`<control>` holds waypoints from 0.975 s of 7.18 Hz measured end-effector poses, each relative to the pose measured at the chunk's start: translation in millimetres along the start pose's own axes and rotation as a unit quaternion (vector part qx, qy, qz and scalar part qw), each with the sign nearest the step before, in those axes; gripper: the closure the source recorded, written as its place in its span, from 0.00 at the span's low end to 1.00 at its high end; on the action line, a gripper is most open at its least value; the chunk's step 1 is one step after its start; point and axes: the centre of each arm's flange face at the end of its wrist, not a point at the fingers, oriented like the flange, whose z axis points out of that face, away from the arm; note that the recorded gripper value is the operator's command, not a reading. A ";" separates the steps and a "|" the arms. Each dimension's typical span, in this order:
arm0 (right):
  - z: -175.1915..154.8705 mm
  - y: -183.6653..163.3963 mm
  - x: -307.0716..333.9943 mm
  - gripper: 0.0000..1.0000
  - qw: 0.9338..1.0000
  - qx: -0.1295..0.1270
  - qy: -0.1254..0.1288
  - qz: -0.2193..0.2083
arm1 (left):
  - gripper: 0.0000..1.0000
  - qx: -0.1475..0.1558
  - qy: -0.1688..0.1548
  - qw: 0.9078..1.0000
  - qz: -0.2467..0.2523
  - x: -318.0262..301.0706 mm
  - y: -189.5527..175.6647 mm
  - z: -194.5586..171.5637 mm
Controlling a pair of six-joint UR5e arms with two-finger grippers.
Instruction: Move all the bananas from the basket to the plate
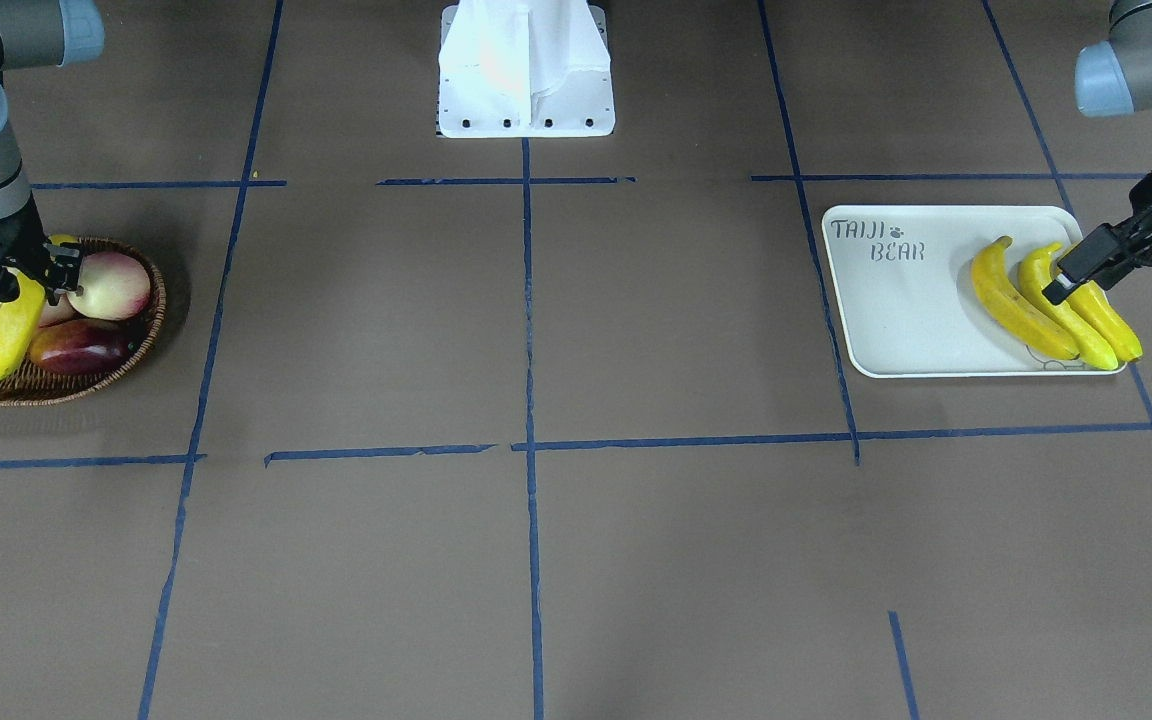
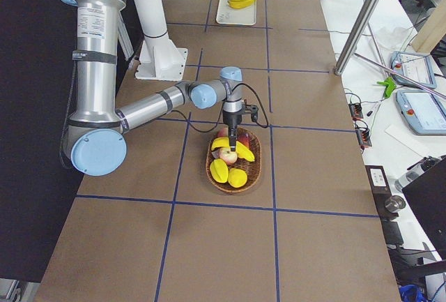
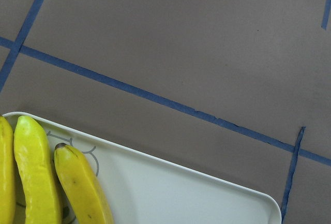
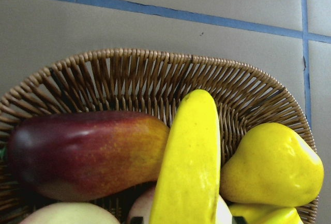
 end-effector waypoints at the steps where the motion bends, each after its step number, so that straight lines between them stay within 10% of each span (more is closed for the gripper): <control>1: 3.6 2.7 0.7 0.44 1.000 -0.003 0.004 -0.013 | 0.01 0.000 0.000 1.000 0.000 -0.3 0.2 -0.1; 2: 6.2 4.8 2.4 0.80 1.000 -0.005 0.007 -0.027 | 0.01 0.000 0.000 1.000 0.000 -0.6 0.3 0.1; 3: 6.7 5.5 3.2 0.91 0.999 -0.005 0.008 -0.035 | 0.01 -0.001 -0.001 1.000 -0.001 -0.8 0.6 0.4; 7: -35.6 0.0 -2.7 1.00 0.999 0.019 -0.028 -0.042 | 0.00 0.000 0.002 1.000 0.002 2.9 0.8 -0.7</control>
